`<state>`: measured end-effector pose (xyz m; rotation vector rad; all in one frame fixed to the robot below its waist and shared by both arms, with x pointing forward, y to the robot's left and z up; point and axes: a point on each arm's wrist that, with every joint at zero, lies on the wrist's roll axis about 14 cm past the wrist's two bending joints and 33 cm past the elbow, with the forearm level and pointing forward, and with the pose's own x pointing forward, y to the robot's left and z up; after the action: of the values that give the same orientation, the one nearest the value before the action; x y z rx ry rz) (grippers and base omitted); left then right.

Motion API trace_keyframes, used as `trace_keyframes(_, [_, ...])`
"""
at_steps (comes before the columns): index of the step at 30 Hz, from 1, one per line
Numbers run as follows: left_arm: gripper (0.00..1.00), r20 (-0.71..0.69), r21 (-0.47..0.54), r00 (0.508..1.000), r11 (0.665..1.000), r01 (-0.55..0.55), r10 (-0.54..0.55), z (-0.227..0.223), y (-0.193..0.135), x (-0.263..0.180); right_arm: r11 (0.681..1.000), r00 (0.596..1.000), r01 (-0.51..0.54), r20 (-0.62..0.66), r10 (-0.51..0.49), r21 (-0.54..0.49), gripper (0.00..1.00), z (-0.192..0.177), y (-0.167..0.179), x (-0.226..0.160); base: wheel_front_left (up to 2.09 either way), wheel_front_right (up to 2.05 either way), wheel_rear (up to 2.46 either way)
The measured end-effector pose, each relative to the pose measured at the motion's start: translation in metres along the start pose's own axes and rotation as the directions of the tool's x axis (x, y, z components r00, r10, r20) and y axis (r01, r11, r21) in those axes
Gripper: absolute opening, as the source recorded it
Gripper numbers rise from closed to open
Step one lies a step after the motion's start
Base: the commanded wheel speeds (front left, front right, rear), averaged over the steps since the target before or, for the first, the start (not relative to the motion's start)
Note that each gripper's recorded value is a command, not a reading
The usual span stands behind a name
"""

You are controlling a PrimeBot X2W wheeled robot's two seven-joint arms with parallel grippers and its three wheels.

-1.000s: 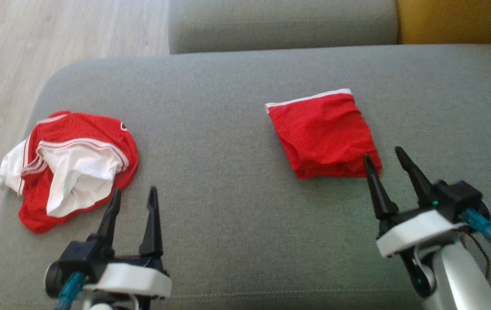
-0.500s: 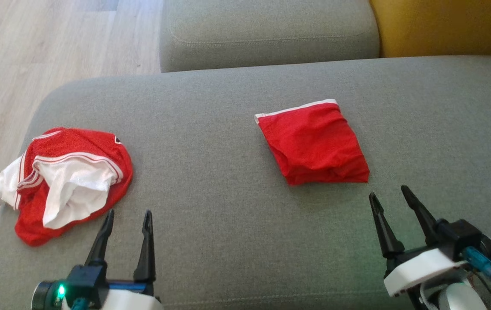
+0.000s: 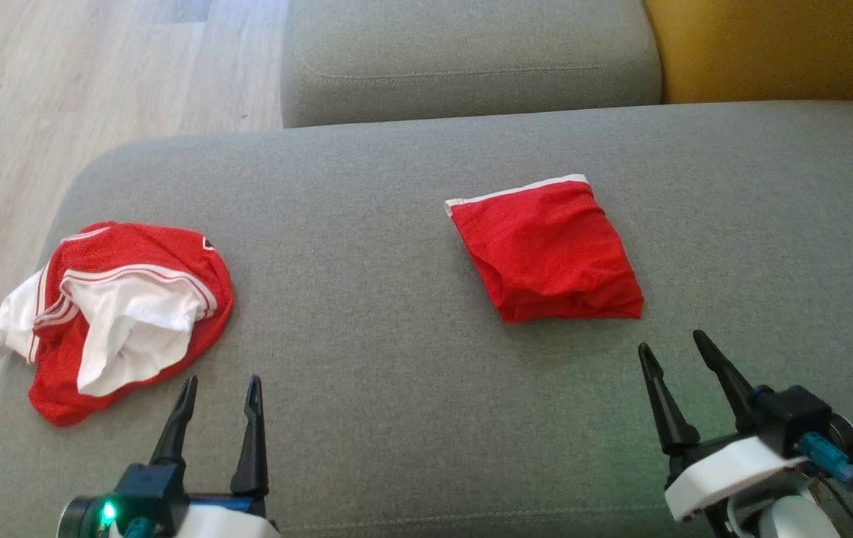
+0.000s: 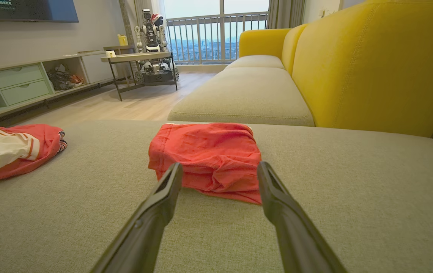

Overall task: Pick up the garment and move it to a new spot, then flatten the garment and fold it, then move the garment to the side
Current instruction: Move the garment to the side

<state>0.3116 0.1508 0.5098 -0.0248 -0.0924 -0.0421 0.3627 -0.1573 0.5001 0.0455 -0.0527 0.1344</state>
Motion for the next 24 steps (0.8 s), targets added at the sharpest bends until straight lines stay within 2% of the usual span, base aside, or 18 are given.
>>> trace_keyframes(24, [1.0,-0.03,-0.003,1.0,1.0,0.002,-0.002,-0.009,0.0,-0.003,1.0,1.0,0.009,-0.024,-0.009,0.006,1.0,-0.0081,-0.0036,0.0051,0.0,0.0,0.0])
